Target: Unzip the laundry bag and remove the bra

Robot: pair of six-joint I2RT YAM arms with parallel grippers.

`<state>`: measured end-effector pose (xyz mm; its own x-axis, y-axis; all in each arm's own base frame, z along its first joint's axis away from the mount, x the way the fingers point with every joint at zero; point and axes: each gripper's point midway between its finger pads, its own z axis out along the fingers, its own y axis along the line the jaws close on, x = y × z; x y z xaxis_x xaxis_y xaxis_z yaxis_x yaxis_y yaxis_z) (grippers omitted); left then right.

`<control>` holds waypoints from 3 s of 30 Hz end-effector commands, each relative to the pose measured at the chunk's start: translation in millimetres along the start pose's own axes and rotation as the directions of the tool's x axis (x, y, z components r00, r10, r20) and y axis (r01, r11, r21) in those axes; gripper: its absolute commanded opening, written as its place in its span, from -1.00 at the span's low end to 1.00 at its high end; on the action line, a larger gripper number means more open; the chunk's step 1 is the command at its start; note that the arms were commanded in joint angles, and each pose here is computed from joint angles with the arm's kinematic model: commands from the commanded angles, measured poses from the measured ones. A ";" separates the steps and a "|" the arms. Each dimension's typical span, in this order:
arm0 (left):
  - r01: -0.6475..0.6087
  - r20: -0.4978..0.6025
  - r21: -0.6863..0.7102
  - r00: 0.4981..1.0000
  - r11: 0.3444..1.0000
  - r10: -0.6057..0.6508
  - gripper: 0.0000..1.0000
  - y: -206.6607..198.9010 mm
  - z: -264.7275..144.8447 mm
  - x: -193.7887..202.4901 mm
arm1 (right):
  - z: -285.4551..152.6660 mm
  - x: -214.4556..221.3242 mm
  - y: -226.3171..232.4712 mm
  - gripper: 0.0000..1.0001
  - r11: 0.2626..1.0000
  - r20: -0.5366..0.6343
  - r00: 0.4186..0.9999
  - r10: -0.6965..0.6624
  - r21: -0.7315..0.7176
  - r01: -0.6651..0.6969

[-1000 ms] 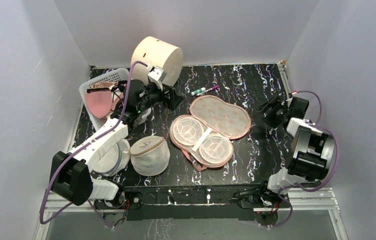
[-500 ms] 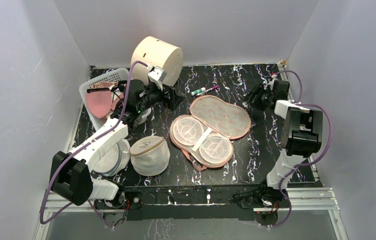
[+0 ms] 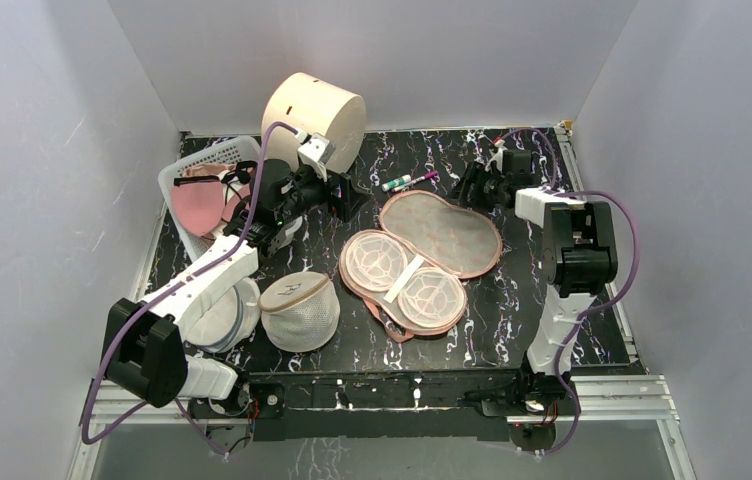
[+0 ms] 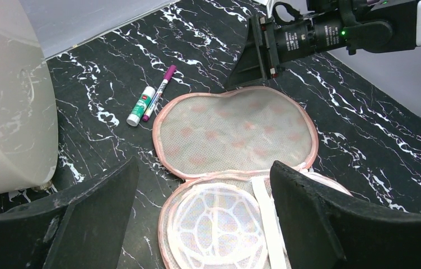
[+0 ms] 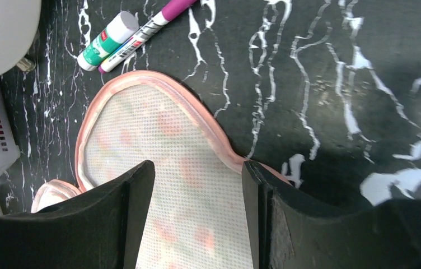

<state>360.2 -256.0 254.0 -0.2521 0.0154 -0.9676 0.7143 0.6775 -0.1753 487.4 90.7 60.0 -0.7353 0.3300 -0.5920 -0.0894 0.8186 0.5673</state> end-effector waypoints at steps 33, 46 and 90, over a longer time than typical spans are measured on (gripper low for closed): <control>-0.038 0.039 -0.260 0.998 0.965 0.050 0.97 41.9 -15.7 -16.0 | -140.9 -32.0 -18.4 0.96 0.899 0.231 0.934 -0.271 0.407 0.161; -0.061 0.017 -0.249 0.998 0.966 0.068 0.97 42.9 -12.5 -10.3 | -92.1 0.7 -67.4 0.72 0.867 -0.022 0.969 -0.247 0.441 0.232; -0.065 0.011 -0.246 0.998 0.967 0.069 0.97 42.2 -12.8 -10.9 | -154.1 0.1 57.5 -0.98 0.861 0.061 0.916 -0.396 0.372 0.347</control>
<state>385.8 -219.0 241.2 -0.2374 0.0686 -0.9690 0.5419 0.8372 -0.0735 393.0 40.9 154.5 -0.6397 0.0105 -0.7686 -0.0159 0.9995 0.0269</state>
